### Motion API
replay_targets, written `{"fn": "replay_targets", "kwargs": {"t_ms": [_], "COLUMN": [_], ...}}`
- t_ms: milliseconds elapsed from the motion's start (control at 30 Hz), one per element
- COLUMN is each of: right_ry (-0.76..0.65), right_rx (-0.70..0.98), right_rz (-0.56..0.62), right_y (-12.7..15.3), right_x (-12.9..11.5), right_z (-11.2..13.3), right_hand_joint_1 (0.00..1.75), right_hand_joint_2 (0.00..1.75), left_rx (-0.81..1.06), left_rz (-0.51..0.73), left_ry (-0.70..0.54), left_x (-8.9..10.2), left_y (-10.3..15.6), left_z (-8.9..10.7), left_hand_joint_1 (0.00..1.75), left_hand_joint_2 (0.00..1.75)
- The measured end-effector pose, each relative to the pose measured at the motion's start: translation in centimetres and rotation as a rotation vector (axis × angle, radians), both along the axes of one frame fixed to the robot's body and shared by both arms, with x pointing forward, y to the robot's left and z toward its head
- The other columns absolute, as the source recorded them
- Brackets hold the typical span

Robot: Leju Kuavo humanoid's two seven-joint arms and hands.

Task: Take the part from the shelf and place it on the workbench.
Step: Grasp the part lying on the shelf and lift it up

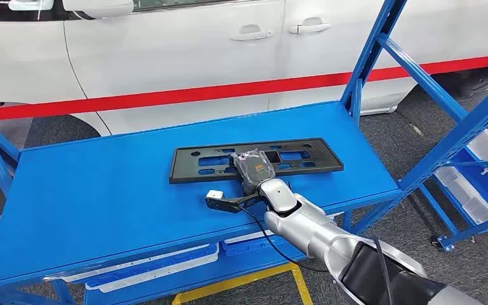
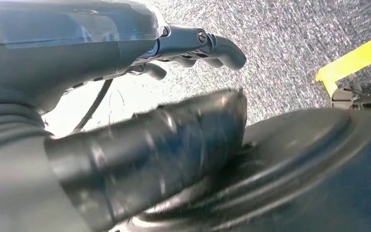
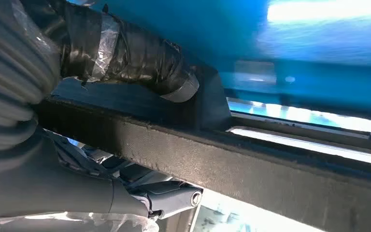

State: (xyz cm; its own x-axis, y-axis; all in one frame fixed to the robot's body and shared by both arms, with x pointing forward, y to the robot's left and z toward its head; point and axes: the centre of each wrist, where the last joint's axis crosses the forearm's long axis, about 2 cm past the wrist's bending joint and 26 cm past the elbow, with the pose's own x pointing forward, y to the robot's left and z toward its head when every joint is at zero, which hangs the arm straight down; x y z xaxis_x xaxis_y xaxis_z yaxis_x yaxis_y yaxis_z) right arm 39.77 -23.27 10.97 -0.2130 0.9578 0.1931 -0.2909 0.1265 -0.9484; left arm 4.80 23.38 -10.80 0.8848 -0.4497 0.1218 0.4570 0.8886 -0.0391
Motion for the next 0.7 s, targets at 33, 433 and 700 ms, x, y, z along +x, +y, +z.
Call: {"fn": "replay_targets", "kwargs": {"t_ms": [33, 433, 700], "right_ry": [0.000, -0.028, -0.097], "right_rx": [0.001, 0.045, 0.146], "right_rz": [0.003, 0.071, 0.133], "right_y": [0.0, 0.6, 1.0], "right_x": [0.0, -0.6, -1.1], "right_z": [0.0, 0.6, 2.0], "right_hand_joint_1": [1.75, 1.75, 1.75], "right_hand_joint_2": [1.75, 1.75, 1.75], "left_rx": [0.000, -0.015, -0.014], "left_rz": [0.002, 0.030, 0.054], "left_ry": [0.000, -0.015, -0.001], "left_x": [0.0, 0.7, 0.1], "left_y": [0.0, 0.3, 0.4], "left_z": [0.0, 0.1, 0.0], "left_hand_joint_1": [0.00, 0.00, 0.00], "left_hand_joint_2": [1.75, 1.75, 1.75]}}
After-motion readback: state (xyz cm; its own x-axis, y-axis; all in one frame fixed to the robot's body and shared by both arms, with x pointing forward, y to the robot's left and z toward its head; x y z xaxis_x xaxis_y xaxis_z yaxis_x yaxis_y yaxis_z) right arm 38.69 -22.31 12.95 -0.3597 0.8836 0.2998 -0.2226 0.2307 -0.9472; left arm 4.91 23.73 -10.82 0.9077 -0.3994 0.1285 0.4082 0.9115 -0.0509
